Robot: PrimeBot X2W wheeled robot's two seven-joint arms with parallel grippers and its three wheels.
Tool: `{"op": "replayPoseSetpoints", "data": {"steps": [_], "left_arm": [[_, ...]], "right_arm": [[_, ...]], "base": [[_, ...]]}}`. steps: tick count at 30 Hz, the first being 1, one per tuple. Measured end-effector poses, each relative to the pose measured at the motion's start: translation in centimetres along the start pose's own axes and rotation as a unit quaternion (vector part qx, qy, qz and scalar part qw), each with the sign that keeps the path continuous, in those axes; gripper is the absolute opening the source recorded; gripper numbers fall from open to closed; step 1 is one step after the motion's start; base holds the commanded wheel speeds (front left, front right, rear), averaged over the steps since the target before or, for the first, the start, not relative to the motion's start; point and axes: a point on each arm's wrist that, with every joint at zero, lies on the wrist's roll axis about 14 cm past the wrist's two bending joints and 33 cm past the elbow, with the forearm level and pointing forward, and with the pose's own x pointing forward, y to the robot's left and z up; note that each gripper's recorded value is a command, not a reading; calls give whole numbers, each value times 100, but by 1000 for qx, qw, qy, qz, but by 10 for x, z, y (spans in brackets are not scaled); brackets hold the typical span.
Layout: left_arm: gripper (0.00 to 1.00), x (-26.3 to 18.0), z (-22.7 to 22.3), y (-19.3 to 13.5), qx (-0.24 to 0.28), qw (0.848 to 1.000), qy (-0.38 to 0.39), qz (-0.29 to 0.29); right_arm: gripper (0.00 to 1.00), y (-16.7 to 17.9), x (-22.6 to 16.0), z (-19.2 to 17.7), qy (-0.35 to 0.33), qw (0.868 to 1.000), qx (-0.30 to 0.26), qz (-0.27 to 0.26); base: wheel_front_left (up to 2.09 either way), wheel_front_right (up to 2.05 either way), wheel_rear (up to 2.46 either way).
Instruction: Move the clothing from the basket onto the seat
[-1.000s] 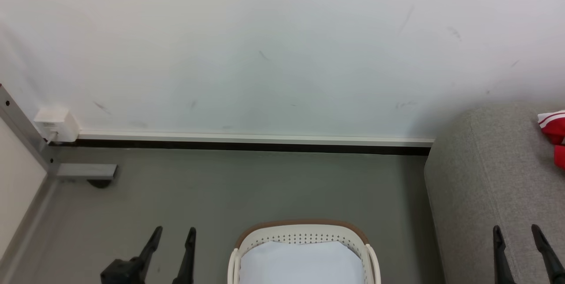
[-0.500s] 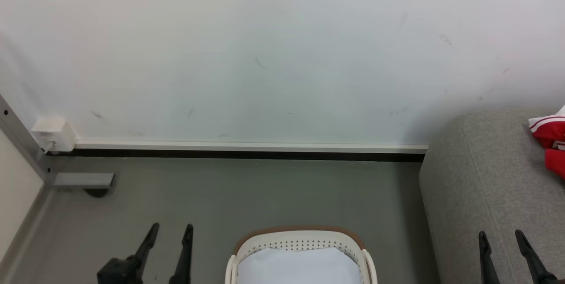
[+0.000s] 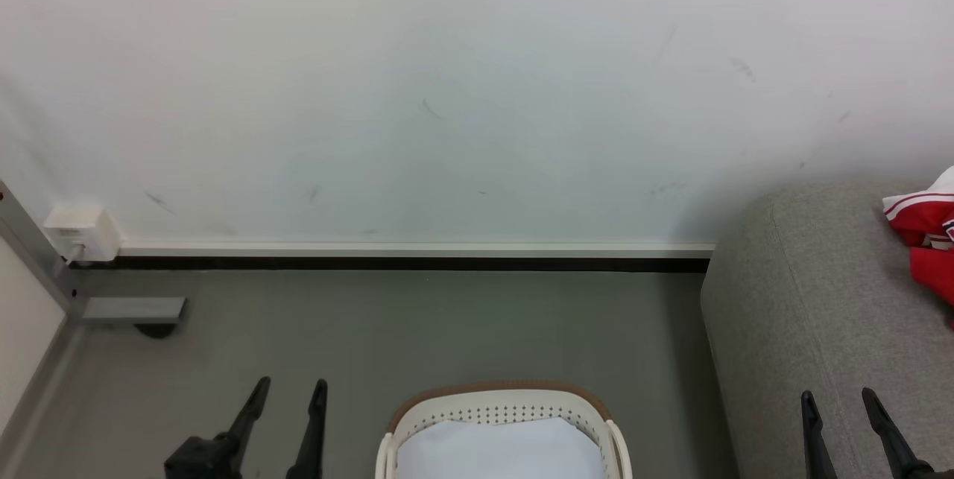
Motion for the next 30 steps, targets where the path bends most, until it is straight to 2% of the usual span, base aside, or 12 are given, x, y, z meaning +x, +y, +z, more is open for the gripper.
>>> {"op": "replayPoseSetpoints", "data": {"steps": [7, 8, 14, 30], "left_arm": [[100, 1, -1, -1, -2, 1000, 1, -4], [0, 1, -1, -3, -3, 1000, 1, -8], [0, -9, -24, -6, -17, 999, 37, -5], [0, -7, -29, 11, -159, 985, 54, 46]], "right_arm": [[100, -1, 0, 0, 0, 1000, 0, -2], [0, -1, 0, 0, 0, 1000, 0, -2], [0, -1, -9, -22, 37, 999, 12, -8], [0, -10, -7, -27, 50, 985, 160, -48]], "base": [[0, 0, 0], [0, 0, 0], [0, 0, 0], [0, 0, 0]]}}
